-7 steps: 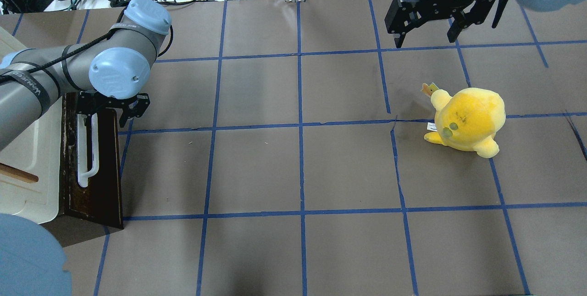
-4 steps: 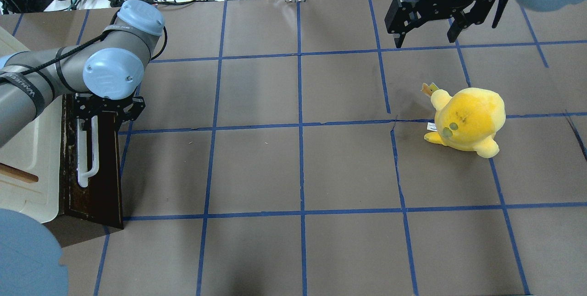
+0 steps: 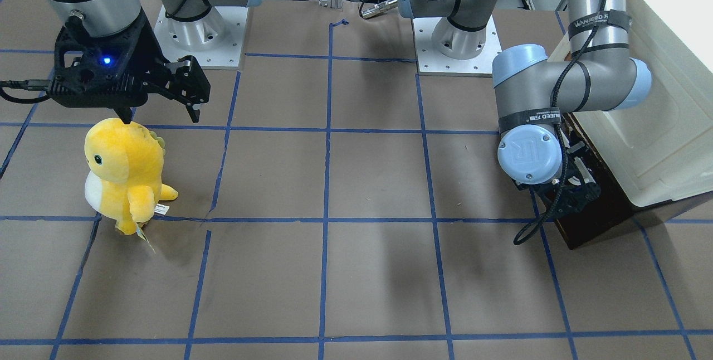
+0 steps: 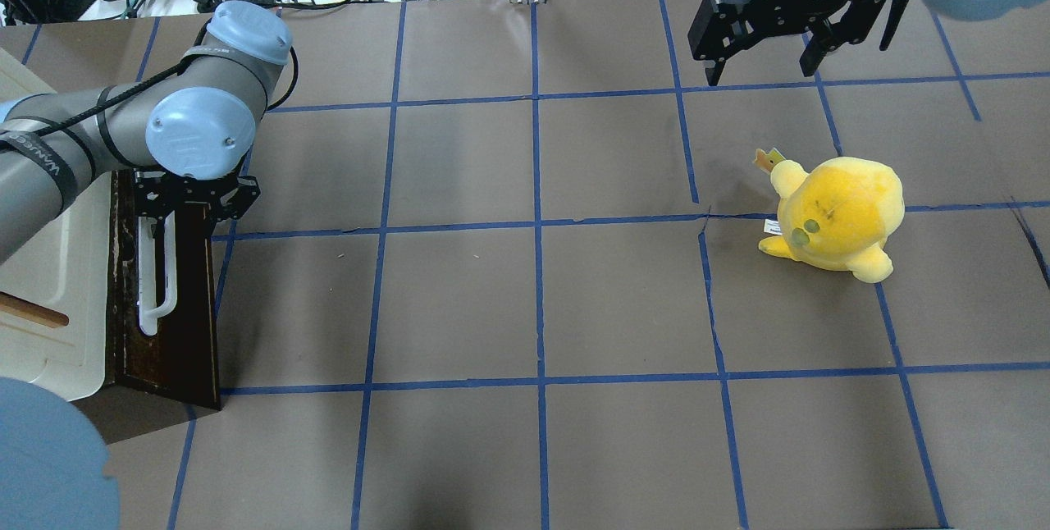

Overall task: Pull drawer sideways
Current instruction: 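Lower the left gripper around the white handle and close on it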

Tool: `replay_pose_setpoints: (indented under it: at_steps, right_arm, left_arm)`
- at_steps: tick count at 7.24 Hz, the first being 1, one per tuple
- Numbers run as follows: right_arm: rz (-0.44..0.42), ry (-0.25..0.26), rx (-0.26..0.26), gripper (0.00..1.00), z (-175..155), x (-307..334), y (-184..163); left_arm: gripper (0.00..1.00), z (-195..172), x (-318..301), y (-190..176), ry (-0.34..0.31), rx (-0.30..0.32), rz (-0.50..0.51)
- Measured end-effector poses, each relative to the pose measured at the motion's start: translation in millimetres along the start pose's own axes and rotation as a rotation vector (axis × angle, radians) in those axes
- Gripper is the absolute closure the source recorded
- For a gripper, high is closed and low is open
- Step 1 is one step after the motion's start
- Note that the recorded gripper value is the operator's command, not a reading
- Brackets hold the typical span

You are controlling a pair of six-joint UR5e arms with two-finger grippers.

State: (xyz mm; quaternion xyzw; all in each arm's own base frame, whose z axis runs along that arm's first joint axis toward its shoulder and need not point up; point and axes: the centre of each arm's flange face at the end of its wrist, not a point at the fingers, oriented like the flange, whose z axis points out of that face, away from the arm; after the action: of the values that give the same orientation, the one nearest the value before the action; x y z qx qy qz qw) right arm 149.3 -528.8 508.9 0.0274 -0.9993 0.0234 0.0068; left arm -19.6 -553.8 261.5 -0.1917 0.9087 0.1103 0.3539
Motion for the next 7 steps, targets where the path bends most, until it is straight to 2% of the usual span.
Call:
replay_pose_setpoints:
  at_steps: [2,3,5,7]
  right_arm:
    - [0.0,0.0,0.0,0.0,0.0,0.0,0.0]
    - [0.0,0.0,0.0,0.0,0.0,0.0,0.0]
    - [0.0,0.001,0.0,0.0,0.0,0.1,0.0]
    - [0.0,0.0,0.0,0.0,0.0,0.0,0.0]
  left_arm:
    - [0.46,-0.9,-1.7,1.8,-0.002,-0.004,0.007]
    - [0.5,-0.4,-1.7,2.2,-0.003,-0.008,0.01]
    - [0.6,0.8,-1.7,4.2,-0.006,-0.014,0.015]
    - [0.77,2.3,-2.7,8.0,-0.01,-0.022,0.017]
